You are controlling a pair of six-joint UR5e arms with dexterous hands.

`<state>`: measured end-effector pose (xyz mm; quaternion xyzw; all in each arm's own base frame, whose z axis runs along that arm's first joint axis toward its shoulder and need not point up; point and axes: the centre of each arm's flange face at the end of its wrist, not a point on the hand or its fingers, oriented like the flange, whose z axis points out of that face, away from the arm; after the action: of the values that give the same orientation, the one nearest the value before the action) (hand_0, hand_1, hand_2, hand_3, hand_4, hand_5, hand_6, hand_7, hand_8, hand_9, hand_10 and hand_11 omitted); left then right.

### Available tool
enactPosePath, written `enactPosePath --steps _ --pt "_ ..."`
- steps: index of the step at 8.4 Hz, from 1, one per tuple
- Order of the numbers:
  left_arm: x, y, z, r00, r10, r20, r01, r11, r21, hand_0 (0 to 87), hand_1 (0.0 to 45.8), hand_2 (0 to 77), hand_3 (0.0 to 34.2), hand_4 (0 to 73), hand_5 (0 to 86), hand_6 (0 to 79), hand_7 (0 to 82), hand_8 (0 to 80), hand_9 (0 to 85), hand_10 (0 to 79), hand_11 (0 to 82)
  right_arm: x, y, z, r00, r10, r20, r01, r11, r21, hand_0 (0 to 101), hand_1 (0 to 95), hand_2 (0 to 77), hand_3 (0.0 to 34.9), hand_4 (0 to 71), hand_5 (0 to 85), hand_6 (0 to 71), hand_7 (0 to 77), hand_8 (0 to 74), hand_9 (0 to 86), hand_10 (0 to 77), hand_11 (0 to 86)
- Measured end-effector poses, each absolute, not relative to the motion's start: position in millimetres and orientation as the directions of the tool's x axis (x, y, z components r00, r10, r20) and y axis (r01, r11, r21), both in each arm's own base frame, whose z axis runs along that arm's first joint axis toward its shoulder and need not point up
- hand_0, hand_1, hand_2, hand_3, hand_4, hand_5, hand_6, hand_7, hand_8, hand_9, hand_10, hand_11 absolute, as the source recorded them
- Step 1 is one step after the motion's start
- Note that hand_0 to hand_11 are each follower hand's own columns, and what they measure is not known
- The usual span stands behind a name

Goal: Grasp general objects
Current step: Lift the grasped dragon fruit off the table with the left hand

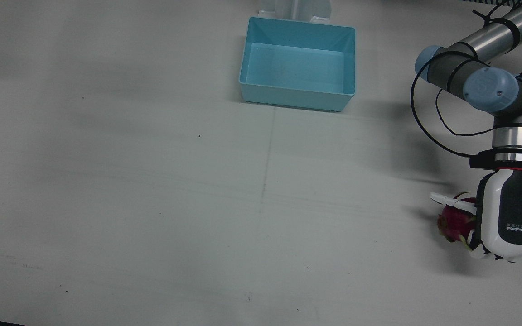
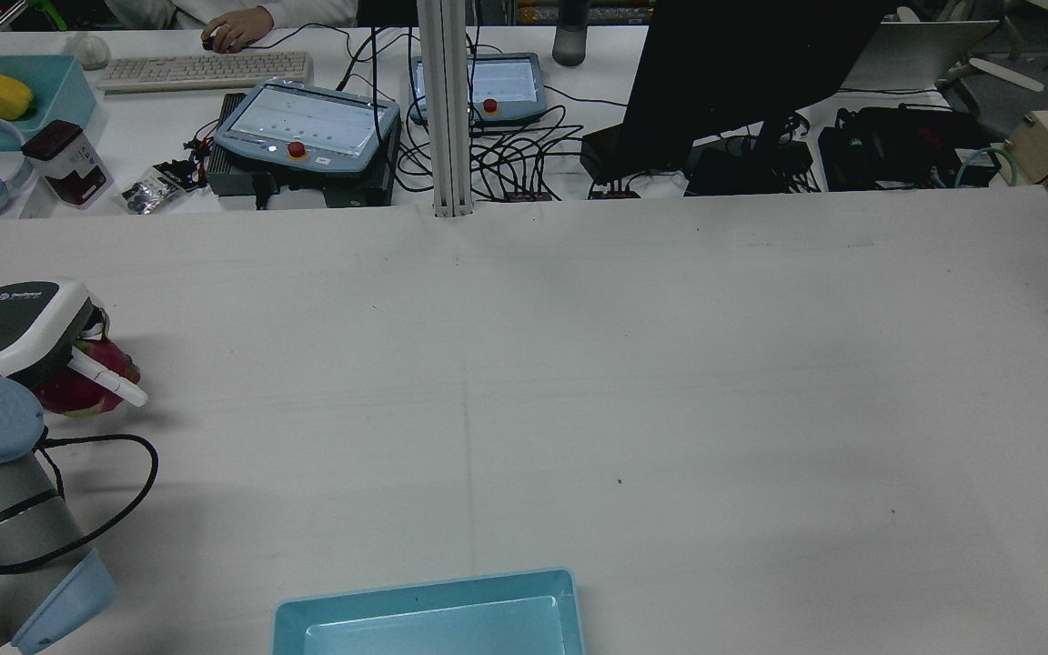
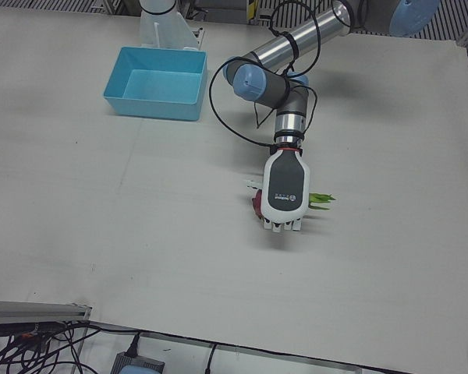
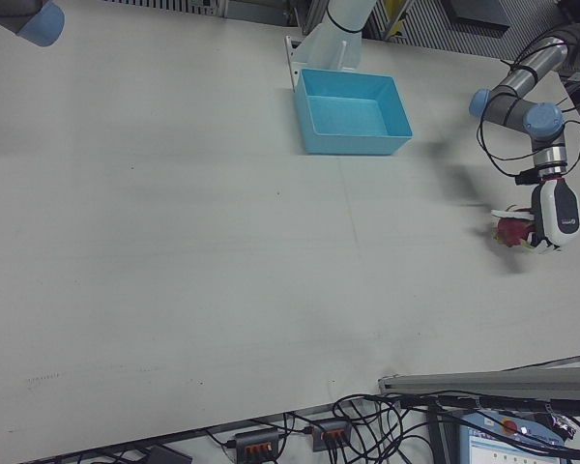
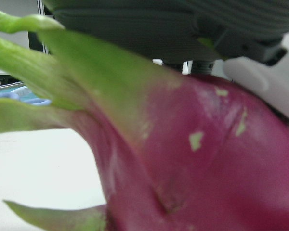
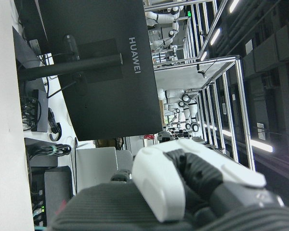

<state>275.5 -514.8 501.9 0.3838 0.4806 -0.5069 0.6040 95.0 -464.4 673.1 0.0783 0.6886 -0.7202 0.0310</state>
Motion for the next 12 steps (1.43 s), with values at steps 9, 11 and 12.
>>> enactPosePath --steps 9,11,12 --pt "119 -496 331 -0.300 0.003 -0.954 0.926 0.239 -0.291 0.0 0.0 2.2 0.0 42.0 80.2 70.9 72.0 70.4 76.9 38.2 70.4 95 -464 673 -0.986 0.063 -0.156 0.153 -0.050 -0.987 0 94.9 77.4 0.0 0.0 0.0 0.0 0.0 0.0 0.5 0.0 0.5" --pt "103 -497 308 -0.336 0.056 -0.940 0.852 0.444 -0.278 0.2 0.0 2.7 0.0 41.5 80.7 70.4 72.0 69.3 76.9 38.2 70.4 95 -464 673 -0.986 0.063 -0.155 0.152 -0.050 -0.987 0 94.9 77.4 0.0 0.0 0.0 0.0 0.0 0.0 0.5 0.0 0.5" --pt "104 -491 299 -0.344 0.064 -0.937 0.796 0.549 -0.255 0.0 0.0 2.7 0.0 42.0 80.2 70.4 72.0 69.3 76.9 38.2 70.4 95 -464 673 -0.986 0.063 -0.156 0.153 -0.050 -0.987 0 94.9 77.4 0.0 0.0 0.0 0.0 0.0 0.0 0.5 0.0 0.5"
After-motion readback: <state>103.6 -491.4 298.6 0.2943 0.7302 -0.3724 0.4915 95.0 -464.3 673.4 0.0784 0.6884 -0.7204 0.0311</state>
